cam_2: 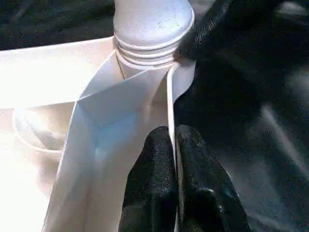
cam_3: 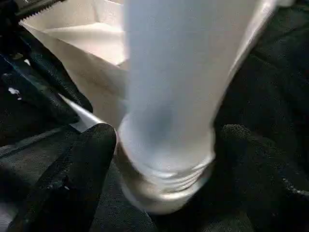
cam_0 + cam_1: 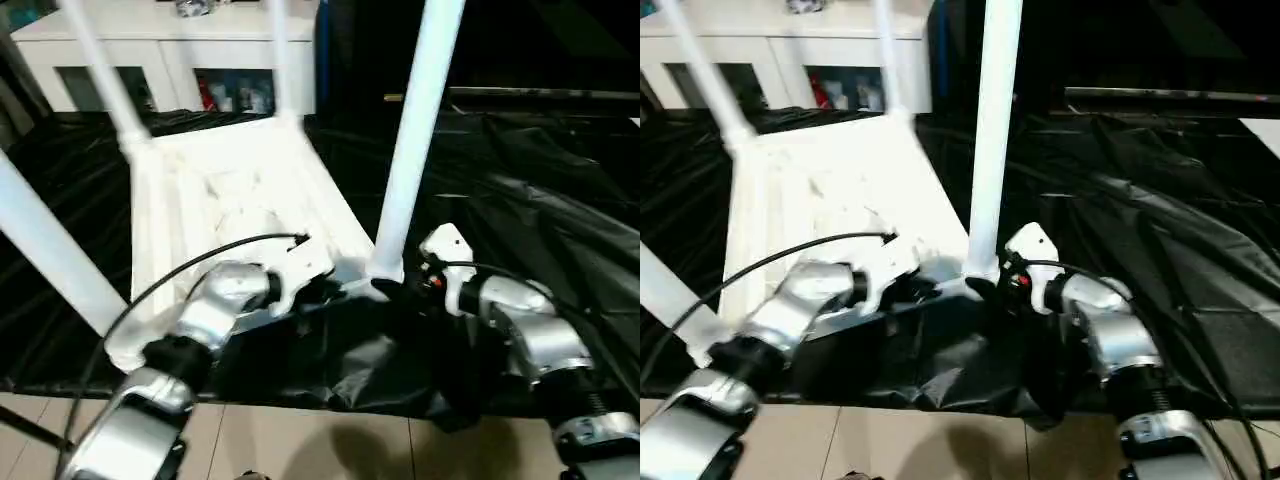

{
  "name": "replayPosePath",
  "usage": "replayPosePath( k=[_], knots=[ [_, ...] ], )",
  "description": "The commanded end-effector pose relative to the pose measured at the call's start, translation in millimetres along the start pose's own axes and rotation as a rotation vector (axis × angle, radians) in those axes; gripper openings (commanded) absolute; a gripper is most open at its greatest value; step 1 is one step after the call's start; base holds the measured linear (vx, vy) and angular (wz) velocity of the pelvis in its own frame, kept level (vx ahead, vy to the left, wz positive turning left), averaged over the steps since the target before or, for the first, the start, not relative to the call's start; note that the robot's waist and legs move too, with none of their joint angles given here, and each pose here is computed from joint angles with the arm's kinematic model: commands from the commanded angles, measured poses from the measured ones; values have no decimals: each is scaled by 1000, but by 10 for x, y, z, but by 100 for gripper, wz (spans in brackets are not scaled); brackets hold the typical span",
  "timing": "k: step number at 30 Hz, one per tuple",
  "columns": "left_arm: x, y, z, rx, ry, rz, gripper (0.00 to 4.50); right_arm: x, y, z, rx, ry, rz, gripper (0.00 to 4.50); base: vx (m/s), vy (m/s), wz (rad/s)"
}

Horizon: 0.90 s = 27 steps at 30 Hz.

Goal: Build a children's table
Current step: Rotate leg to tighten

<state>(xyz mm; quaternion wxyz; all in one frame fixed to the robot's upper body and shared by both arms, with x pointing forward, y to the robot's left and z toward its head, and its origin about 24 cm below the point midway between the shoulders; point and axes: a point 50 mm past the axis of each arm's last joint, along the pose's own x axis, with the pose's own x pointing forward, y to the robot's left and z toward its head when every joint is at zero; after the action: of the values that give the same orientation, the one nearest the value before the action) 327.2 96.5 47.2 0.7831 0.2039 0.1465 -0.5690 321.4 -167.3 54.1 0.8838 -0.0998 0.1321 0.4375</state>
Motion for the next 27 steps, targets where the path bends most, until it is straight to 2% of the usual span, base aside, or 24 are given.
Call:
replayPosePath(
  k=[1,4,10,11,16,20,27],
  knots=[
    [-3,-52,52,21,-54,-48,0,3,-22,120,-28,-40,34,381,0,0,0],
    [-18,-72,54,22,-64,-66,0,24,-8,133,-36,-44,60,381,0,0,0],
    [-29,-87,41,20,-64,-76,0,55,26,67,-56,5,90,381,0,0,0],
    [-33,-89,39,19,-64,-77,0,53,24,59,-53,7,91,363,0,0,0],
    [-39,-90,35,17,-61,-79,0,49,27,38,-55,21,106,336,0,0,0],
    [-43,-93,31,14,-59,-80,0,56,33,17,-55,30,113,287,0,0,0],
    [-51,-99,20,9,-58,-79,0,90,74,20,-27,1,130,266,0,0,0]
  ],
)
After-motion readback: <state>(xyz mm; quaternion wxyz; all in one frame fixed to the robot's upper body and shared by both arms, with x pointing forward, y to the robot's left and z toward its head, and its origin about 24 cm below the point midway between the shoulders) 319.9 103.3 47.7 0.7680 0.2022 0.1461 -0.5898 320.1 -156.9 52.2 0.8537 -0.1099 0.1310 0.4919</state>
